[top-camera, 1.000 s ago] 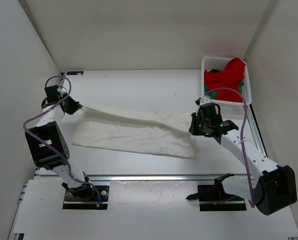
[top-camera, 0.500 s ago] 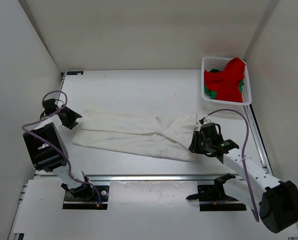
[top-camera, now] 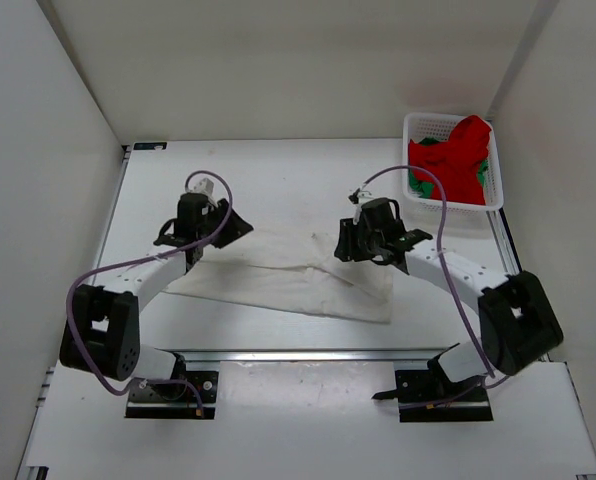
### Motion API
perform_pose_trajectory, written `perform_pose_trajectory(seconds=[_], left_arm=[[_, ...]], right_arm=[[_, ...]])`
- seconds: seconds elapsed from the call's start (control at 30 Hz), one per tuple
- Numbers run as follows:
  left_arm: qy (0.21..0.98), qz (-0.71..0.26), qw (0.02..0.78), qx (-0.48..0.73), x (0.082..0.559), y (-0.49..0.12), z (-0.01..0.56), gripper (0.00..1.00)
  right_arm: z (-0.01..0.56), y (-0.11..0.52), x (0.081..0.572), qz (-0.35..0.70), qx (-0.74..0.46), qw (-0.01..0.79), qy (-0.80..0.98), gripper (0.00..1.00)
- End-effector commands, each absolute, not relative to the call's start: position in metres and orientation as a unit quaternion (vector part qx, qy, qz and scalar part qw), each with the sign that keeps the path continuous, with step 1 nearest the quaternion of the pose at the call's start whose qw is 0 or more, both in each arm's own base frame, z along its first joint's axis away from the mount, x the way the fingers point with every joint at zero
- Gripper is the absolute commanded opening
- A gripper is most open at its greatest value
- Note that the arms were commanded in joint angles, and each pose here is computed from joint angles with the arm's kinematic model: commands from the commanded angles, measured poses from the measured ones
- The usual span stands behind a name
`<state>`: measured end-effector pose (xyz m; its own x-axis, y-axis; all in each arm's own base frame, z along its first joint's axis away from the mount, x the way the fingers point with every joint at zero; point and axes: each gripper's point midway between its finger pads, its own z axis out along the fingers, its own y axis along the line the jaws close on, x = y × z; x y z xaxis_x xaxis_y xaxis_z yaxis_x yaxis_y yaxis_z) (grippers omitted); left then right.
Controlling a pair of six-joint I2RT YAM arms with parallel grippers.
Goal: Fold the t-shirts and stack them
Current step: Fold the other side of the tshirt into a rectangle
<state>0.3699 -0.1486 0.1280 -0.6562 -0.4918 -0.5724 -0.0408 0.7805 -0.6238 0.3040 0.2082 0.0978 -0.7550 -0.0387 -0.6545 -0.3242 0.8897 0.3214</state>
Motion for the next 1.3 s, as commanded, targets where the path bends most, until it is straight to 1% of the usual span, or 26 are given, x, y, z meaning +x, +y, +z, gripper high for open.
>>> perform_pose_trajectory(seconds=[0.0, 0.17, 0.3, 0.4, 0.43, 0.47, 0.5, 0.53, 0.57, 0.63, 0.73, 0.77, 0.8, 0.83, 0.9, 0.93, 1.0, 1.13, 1.23, 1.27], left_arm=[[0.862, -0.314, 0.371, -0.144, 0.353, -0.167, 0.116, 0.51], [0.869, -0.328, 0.352, -0.118, 0.325, -0.188, 0.098, 0.5], [0.869, -0.339, 0.343, -0.112, 0.315, -0.194, 0.09, 0.49], [0.87, -0.341, 0.339, -0.109, 0.308, -0.196, 0.084, 0.48], [0.871, -0.342, 0.336, -0.104, 0.305, -0.198, 0.083, 0.48], [0.871, -0.342, 0.337, -0.104, 0.303, -0.197, 0.082, 0.48], [0.875, -0.343, 0.327, -0.102, 0.297, -0.198, 0.074, 0.48], [0.873, -0.347, 0.328, -0.103, 0.297, -0.199, 0.076, 0.48], [0.873, -0.344, 0.33, -0.106, 0.297, -0.197, 0.074, 0.48], [0.873, -0.347, 0.327, -0.103, 0.294, -0.2, 0.074, 0.47], [0.871, -0.354, 0.325, -0.101, 0.29, -0.203, 0.073, 0.47], [0.872, -0.353, 0.323, -0.098, 0.289, -0.204, 0.071, 0.47], [0.872, -0.356, 0.321, -0.096, 0.288, -0.206, 0.072, 0.47], [0.87, -0.355, 0.328, -0.097, 0.291, -0.205, 0.074, 0.47], [0.869, -0.36, 0.324, -0.099, 0.29, -0.206, 0.075, 0.47], [0.869, -0.362, 0.325, -0.091, 0.289, -0.21, 0.076, 0.47], [0.868, -0.365, 0.322, -0.091, 0.288, -0.212, 0.077, 0.47], [0.869, -0.362, 0.325, -0.09, 0.287, -0.209, 0.078, 0.47], [0.867, -0.369, 0.322, -0.093, 0.287, -0.207, 0.078, 0.47], [0.867, -0.366, 0.325, -0.094, 0.288, -0.205, 0.077, 0.47]], right_arm=[[0.122, 0.227, 0.347, 0.228, -0.128, 0.389, 0.884, 0.37], [0.096, 0.229, 0.356, 0.214, -0.133, 0.369, 0.895, 0.38], [0.076, 0.227, 0.357, 0.203, -0.134, 0.351, 0.904, 0.4], [0.075, 0.231, 0.356, 0.2, -0.141, 0.349, 0.905, 0.4], [0.075, 0.23, 0.357, 0.195, -0.137, 0.352, 0.905, 0.39], [0.07, 0.232, 0.356, 0.197, -0.139, 0.343, 0.908, 0.36], [0.072, 0.233, 0.357, 0.197, -0.141, 0.347, 0.906, 0.27], [0.072, 0.234, 0.355, 0.19, -0.143, 0.346, 0.908, 0.19], [0.072, 0.232, 0.353, 0.18, -0.143, 0.347, 0.909, 0.15], [0.069, 0.231, 0.346, 0.163, -0.145, 0.346, 0.913, 0.0], [0.081, 0.233, 0.33, 0.153, -0.139, 0.359, 0.91, 0.0], [0.073, 0.228, 0.321, 0.144, -0.134, 0.347, 0.917, 0.0], [0.082, 0.23, 0.316, 0.143, -0.132, 0.355, 0.915, 0.0], [0.074, 0.232, 0.305, 0.138, -0.138, 0.345, 0.918, 0.0], [0.077, 0.231, 0.289, 0.126, -0.139, 0.341, 0.921, 0.0], [0.081, 0.235, 0.285, 0.13, -0.136, 0.347, 0.919, 0.01], [0.079, 0.236, 0.276, 0.13, -0.139, 0.332, 0.924, 0.0], [0.079, 0.251, 0.254, 0.152, -0.135, 0.31, 0.929, 0.0], [0.076, 0.272, 0.227, 0.182, -0.154, 0.285, 0.928, 0.0], [0.075, 0.283, 0.214, 0.202, -0.166, 0.273, 0.926, 0.01]])
